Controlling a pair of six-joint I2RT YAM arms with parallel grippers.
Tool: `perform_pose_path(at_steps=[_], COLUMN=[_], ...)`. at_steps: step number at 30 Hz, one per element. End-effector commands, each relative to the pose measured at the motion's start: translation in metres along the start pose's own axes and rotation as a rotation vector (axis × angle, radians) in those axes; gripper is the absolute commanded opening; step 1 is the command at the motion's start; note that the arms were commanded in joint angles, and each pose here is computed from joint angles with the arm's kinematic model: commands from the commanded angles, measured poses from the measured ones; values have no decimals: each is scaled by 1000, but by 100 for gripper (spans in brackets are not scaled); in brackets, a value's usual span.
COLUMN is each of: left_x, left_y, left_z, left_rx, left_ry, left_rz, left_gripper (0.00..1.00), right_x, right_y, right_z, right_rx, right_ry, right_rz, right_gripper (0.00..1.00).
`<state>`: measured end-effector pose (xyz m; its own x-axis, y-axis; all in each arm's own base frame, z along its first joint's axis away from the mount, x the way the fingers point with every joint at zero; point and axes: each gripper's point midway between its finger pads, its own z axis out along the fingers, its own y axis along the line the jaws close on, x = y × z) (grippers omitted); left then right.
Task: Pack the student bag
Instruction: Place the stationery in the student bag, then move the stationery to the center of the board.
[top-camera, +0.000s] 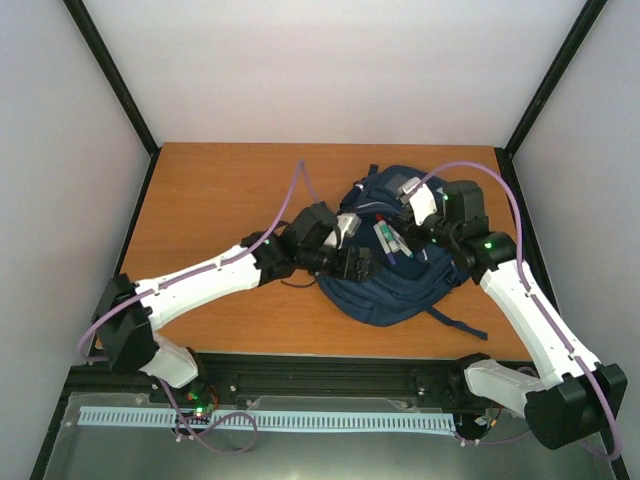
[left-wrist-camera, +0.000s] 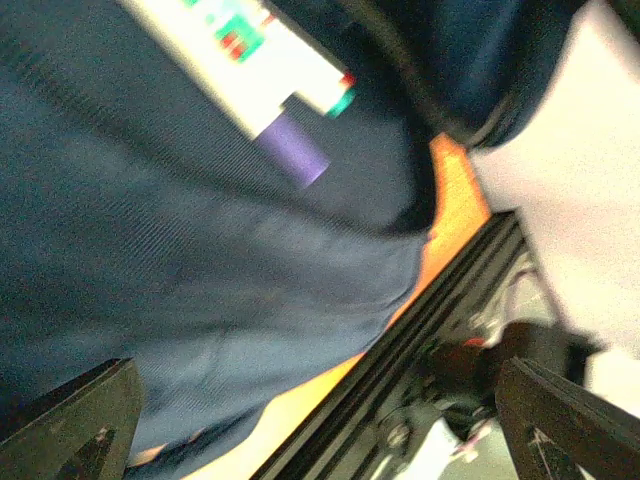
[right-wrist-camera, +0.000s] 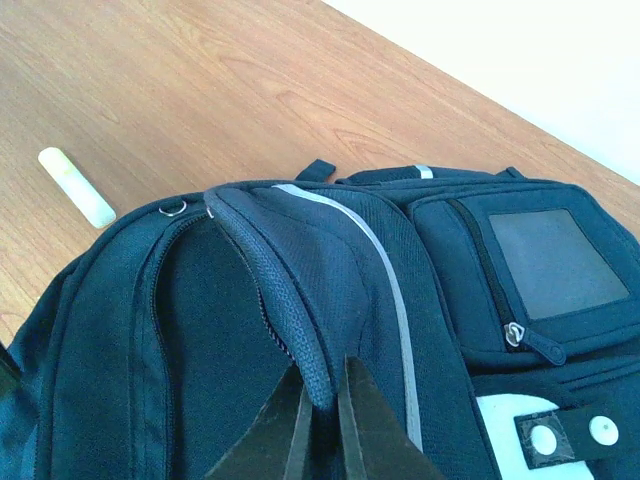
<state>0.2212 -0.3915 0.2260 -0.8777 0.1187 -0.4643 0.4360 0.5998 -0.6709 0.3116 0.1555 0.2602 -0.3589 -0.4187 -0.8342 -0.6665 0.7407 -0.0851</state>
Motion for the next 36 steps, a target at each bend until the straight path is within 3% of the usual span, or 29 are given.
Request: perform_pose_path(at_steps=[1, 5, 8, 13, 16, 19, 24, 29, 32, 36], left_x=[37, 45, 49, 41, 37, 35, 53, 33, 23, 15], left_y=[51, 140, 167, 182, 195, 224, 246, 250, 261, 271], left_z=[-33, -92, -125, -149, -154, -172, -149, -147, -156, -157], left_rx=[-216, -730, -884, -828, -741, -809, -922, -806, -833, -869], left_ry=[38, 5, -61, -220, -239, -286, -1, -192, -294, -328], left_rz=[121, 178, 199, 96, -62, -224, -266, -451, -529, -651], left_gripper=[100, 100, 100, 100, 100, 100, 100, 100, 97, 95], right_x=[-37, -18, -10, -3, 1, 1, 2, 4, 7, 8], right_y=[-11, -12, -12, -10, -13, -13, -10, -12, -13, -15], right_z=[-17, -9, -7, -10, -14, -17, -19, -19, -17, -18], right_rx=[55, 36, 32, 16, 18, 7, -15, -5, -4, 8], right_ry=[-196, -175, -172, -183, -192, -203, -212, -214, -207, -205], right_rz=[-40, -7, 3, 13, 28, 38, 30, 24, 18, 13], right_gripper=[3, 3, 3, 3, 3, 3, 3, 3, 3, 3])
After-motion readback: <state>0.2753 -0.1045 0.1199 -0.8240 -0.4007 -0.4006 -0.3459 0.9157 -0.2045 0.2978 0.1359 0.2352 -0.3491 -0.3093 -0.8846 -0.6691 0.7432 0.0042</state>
